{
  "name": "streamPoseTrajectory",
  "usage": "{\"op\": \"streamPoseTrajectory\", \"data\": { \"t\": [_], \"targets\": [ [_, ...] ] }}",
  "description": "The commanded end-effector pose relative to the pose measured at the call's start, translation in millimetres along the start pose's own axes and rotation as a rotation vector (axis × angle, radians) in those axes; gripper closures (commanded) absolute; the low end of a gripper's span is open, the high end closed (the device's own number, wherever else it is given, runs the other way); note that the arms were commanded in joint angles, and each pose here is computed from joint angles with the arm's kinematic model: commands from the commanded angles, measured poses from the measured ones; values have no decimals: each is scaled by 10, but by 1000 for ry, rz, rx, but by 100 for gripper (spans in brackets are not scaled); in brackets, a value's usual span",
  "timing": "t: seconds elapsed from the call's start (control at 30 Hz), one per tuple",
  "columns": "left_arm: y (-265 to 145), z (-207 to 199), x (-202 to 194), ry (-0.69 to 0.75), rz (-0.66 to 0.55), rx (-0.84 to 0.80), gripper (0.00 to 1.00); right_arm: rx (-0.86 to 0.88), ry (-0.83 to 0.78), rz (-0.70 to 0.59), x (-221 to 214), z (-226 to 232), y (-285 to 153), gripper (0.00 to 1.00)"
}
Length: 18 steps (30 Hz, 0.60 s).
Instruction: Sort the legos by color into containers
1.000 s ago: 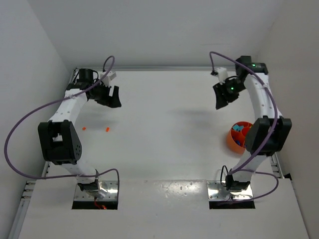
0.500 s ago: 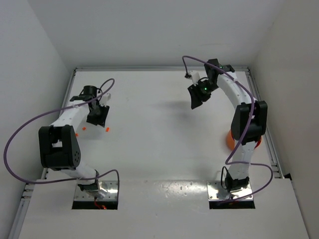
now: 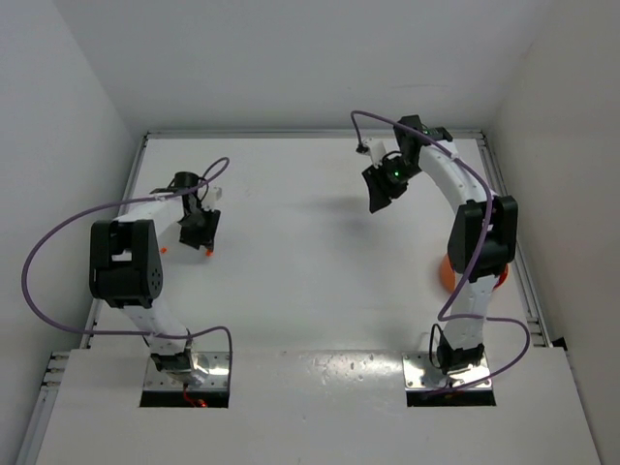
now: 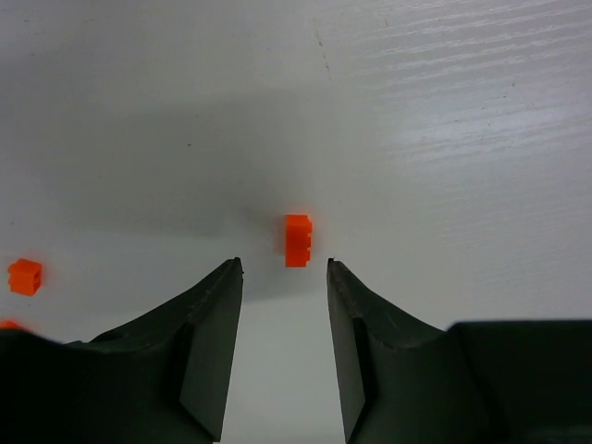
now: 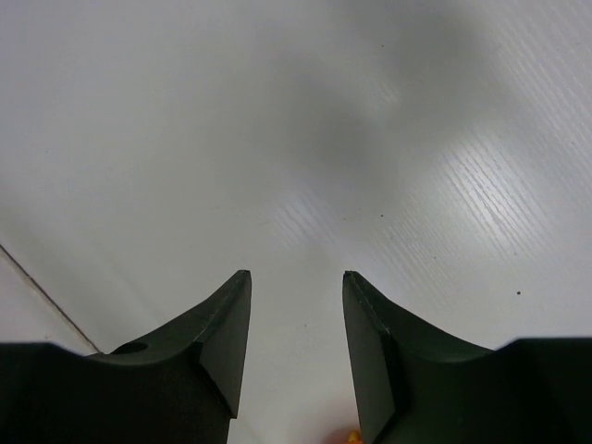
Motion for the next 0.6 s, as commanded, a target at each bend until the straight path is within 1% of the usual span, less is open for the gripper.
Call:
{"op": "streamPoseTrajectory", "data": {
  "t": [0.0, 0.1, 0.27, 0.37, 0.47, 0.57],
  "targets": [
    [60, -74, 58, 7, -19, -36, 53, -50, -46, -31, 126, 55, -138, 55],
    [123, -77, 31, 16, 4, -46, 53, -62, -50, -31, 131, 35, -138, 55],
    [172, -64, 78, 26, -5, -38, 53, -64, -58, -24, 144, 52, -123, 55],
    [239, -58, 65, 25, 8, -37, 55, -66, -65, -16, 167, 53, -96, 55],
    [326, -53, 11, 13, 34, -35, 60, -68, -73, -9, 180, 71, -82, 55],
    [362, -47, -36, 12, 53, -34, 68, -75, -73, -3, 173, 63, -84, 55]
  ]
}}
Point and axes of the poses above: each gripper's point midway between its finger pads, its own y axis out along the fingers, its own z axis along the line the jaws close on, x = y × z, the point moved 6 cm from there along -y, back along the fingers, and after that the axes turned 14 degrees about -y, right-handed, at the moved point
